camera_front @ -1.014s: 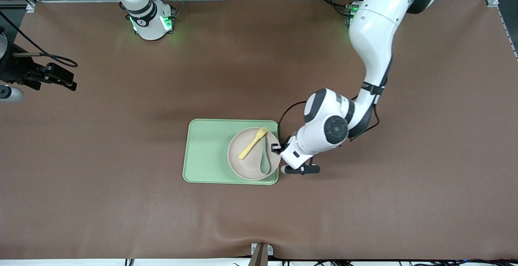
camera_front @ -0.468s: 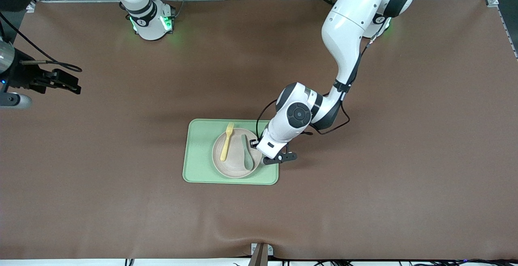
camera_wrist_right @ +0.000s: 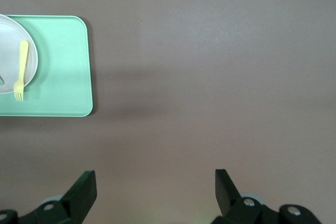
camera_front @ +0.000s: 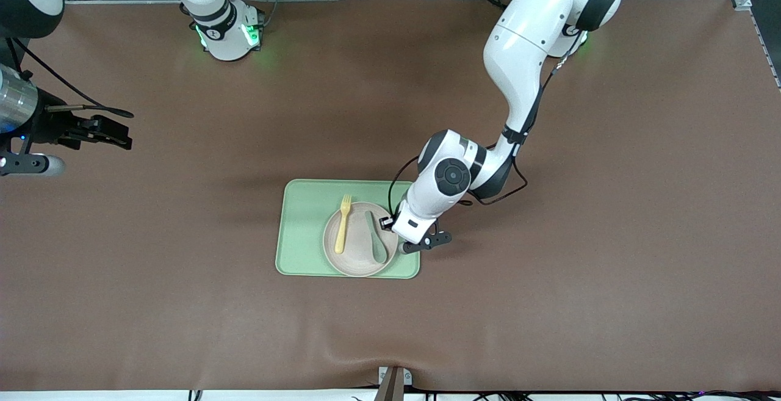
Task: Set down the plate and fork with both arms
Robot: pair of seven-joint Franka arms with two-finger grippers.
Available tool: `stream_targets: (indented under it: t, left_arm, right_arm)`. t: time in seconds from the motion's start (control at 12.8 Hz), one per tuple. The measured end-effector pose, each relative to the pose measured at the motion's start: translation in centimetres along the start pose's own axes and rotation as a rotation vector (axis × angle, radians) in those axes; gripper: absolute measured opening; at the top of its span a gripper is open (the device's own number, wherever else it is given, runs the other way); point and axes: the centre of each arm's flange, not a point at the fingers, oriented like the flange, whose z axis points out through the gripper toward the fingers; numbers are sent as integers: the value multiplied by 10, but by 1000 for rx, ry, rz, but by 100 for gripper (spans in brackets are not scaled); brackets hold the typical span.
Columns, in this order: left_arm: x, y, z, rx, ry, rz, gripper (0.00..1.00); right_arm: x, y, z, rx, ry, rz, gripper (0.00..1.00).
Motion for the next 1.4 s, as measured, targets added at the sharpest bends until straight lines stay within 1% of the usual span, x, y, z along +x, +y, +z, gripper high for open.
stream_targets:
  t: [0.23,0.39,0.55,0.7,0.86,1.01,1.17,1.25,1.33,1.4]
  left_arm:
    - [5,-3,-1,-1,4,-7,4]
    - [10,-6,-3,-2,7,-13,4]
    - [10,-6,-4,0,4,-15,4]
    - [8,-8,0,7,-3,-18,4]
    - [6,-8,1,9,-7,-24,4]
    - [2,-7,1,17,-19,-37,4]
    - [-1,-8,-2,30,-36,-40,4]
    - [-3,-9,-2,40,-46,-41,8]
    - [-4,-11,-1,47,-52,-42,9]
    - [-4,-13,-1,50,-55,-43,19]
  right_arm:
    - [0,-3,0,0,-1,-5,100]
    - [2,-12,5,10,-11,-19,100]
    - [5,-41,15,25,-29,-27,100]
    - [5,-79,25,23,-45,-25,100]
    - [7,-103,34,21,-52,-42,100]
    - [12,-111,45,57,-70,-34,100]
    - [22,-116,53,80,-76,17,100]
    - [27,-124,53,85,-71,36,100]
    - [33,-138,54,86,-65,37,100]
    - [37,-154,56,86,-57,25,100]
